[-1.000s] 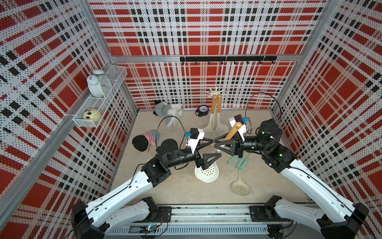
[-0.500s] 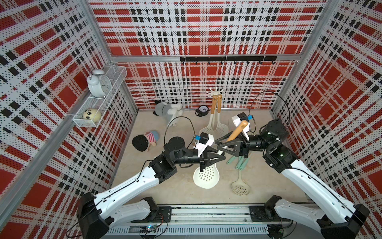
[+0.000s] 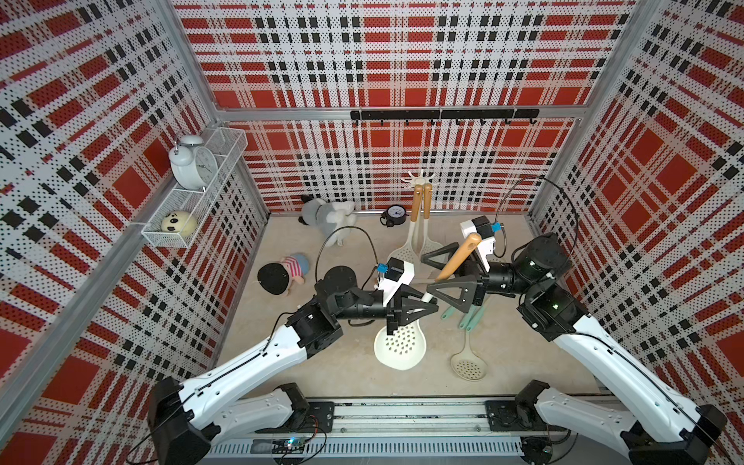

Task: Hang the skimmer on the kitchen utensil rack
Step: Pick up the skimmer from the center of the board.

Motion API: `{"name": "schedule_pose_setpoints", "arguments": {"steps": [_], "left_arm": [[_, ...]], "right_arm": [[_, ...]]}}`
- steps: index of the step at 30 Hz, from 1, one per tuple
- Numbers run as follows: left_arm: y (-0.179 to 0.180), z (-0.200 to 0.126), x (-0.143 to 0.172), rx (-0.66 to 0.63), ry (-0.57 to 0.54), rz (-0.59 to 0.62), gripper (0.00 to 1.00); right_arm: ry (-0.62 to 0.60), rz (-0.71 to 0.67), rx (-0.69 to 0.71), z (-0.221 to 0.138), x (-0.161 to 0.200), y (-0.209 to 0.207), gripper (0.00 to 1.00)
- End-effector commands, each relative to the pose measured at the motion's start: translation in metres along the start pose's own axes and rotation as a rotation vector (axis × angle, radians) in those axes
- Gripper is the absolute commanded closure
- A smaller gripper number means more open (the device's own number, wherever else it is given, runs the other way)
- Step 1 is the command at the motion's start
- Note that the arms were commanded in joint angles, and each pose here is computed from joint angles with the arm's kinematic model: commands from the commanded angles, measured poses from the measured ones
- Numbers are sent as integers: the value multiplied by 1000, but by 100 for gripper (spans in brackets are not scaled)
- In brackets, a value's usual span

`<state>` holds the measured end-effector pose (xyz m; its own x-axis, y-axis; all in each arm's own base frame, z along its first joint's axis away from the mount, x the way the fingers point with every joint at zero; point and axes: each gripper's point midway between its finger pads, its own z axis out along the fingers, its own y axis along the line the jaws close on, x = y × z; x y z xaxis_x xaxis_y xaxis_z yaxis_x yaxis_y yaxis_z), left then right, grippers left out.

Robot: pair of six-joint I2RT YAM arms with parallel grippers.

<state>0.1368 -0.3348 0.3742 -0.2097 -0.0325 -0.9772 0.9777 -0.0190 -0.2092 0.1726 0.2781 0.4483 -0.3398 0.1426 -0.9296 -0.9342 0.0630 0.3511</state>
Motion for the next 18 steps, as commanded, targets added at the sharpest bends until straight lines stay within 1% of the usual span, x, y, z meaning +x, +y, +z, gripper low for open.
{"name": "schedule_pose_setpoints", "arguments": {"steps": [1, 3, 4, 5, 6, 7, 8, 11, 14, 15, 16, 18], "left_arm": [[-7, -9, -18, -11, -77, 30, 100], [-2, -14, -25, -62, -123, 22, 100], [7, -18, -31, -119, -157, -1, 100], [14, -22, -37, -177, -198, -22, 100], [22, -25, -41, -230, -234, -47, 100], [33, -30, -44, -302, -278, -89, 100], [44, -35, -47, -381, -317, -120, 100], [61, -46, -47, -550, -401, -160, 100], [68, -47, -46, -698, -425, -146, 100], [69, -47, -45, -743, -431, -149, 100], [70, -46, -44, -797, -424, -126, 100], [71, -43, -42, -874, -412, -113, 100]], "right_arm": [[-118, -53, 273, -22, -10, -34, 0], [-203, -83, 368, -39, -15, -41, 0], [-247, -103, 394, -47, -20, -40, 0], [-265, -112, 403, -52, -18, -39, 0], [-336, -142, 418, -61, -27, -35, 0], [-380, -159, 430, -67, -31, -34, 0], [-407, -171, 450, -71, -34, -35, 0], [-474, -186, 536, -81, -41, -49, 1], [-491, -188, 579, -74, -47, -60, 7], [-482, -193, 599, -68, -49, -63, 9], [-462, -211, 619, -59, -49, -62, 10], [-436, -262, 662, -42, -49, -57, 10]]}}
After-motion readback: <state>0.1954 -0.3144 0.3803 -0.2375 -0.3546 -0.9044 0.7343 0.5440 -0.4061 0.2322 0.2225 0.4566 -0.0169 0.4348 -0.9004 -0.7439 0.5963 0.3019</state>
